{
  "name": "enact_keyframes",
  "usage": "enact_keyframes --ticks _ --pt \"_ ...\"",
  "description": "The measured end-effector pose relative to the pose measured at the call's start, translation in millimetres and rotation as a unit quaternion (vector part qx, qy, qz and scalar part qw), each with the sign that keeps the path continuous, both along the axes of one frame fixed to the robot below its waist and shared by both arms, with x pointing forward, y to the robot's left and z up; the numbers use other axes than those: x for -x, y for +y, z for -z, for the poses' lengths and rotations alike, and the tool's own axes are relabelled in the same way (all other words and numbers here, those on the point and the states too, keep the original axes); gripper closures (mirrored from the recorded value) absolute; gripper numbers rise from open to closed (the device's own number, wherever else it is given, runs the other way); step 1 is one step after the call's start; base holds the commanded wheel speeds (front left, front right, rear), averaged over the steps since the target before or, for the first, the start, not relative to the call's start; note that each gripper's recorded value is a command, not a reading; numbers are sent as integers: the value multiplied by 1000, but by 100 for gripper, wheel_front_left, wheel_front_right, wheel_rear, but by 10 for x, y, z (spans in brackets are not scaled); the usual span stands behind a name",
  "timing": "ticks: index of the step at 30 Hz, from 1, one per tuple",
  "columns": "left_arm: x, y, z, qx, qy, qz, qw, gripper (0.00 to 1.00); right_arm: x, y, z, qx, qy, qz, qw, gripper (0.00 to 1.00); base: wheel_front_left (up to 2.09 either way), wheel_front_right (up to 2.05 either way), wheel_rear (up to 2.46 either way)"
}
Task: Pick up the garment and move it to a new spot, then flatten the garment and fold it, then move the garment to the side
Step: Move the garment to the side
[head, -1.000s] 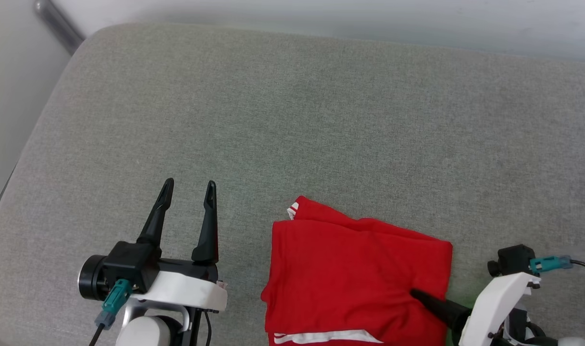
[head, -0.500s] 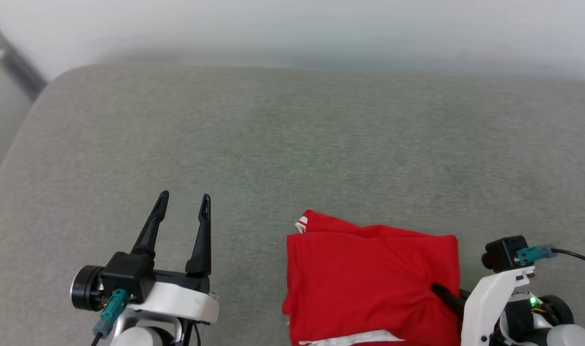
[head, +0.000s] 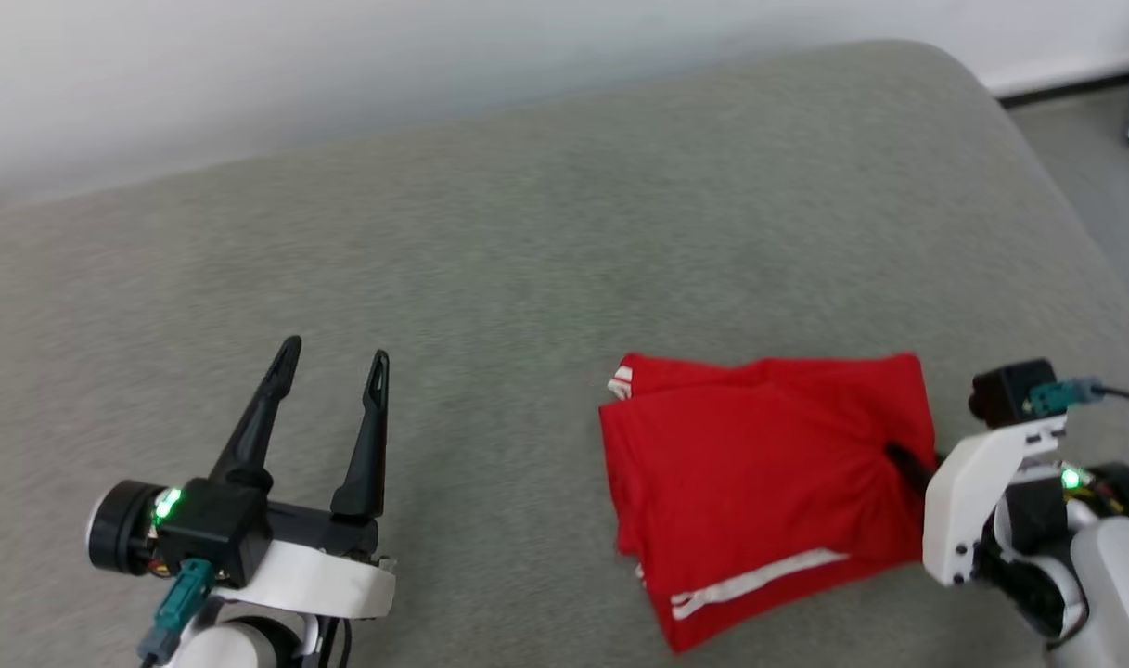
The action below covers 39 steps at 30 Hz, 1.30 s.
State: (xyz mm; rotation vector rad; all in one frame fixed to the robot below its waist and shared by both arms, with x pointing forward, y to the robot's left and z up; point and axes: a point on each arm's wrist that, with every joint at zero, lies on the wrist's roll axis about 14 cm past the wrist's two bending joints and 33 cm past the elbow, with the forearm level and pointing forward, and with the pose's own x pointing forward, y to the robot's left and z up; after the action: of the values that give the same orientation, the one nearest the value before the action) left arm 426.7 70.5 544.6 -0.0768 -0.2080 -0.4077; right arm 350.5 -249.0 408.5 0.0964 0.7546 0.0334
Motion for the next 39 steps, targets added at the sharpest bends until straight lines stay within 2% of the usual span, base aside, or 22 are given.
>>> enact_keyframes --ticks 7,13,19,25,29,30,31,32,39 --pt "-302 -599 -79 3 -22 98 995 0 -126 -880 -174 66 -39 104 992 100 0 0 0" --pt "-594 -889 163 9 -11 150 989 0 -341 -1484 -157 138 -32 149 979 100 0 0 0" --pt "-774 -1075 492 20 8 183 983 0 -423 -2117 -209 231 -20 182 955 100 0 0 0" --pt "-841 -1129 736 27 27 196 980 0 -497 -2420 -210 288 -26 192 938 100 0 0 0" --pt "-838 -1088 793 22 34 194 980 0 -521 -2414 -72 286 -28 197 937 100 0 0 0" --pt "-840 -1074 796 20 34 192 981 0 -512 -2388 -6 281 -23 198 939 87 0 0 0" --pt "-839 -1064 793 20 34 190 981 0 -507 -2365 46 278 -20 198 940 64 0 0 0" --pt "-838 -1052 789 19 34 189 981 0 -513 -2343 84 277 -19 197 940 2 0 0 0" --pt "-813 -1002 686 19 26 180 983 0 -559 -2364 -35 296 -54 194 934 0 0 0 0"
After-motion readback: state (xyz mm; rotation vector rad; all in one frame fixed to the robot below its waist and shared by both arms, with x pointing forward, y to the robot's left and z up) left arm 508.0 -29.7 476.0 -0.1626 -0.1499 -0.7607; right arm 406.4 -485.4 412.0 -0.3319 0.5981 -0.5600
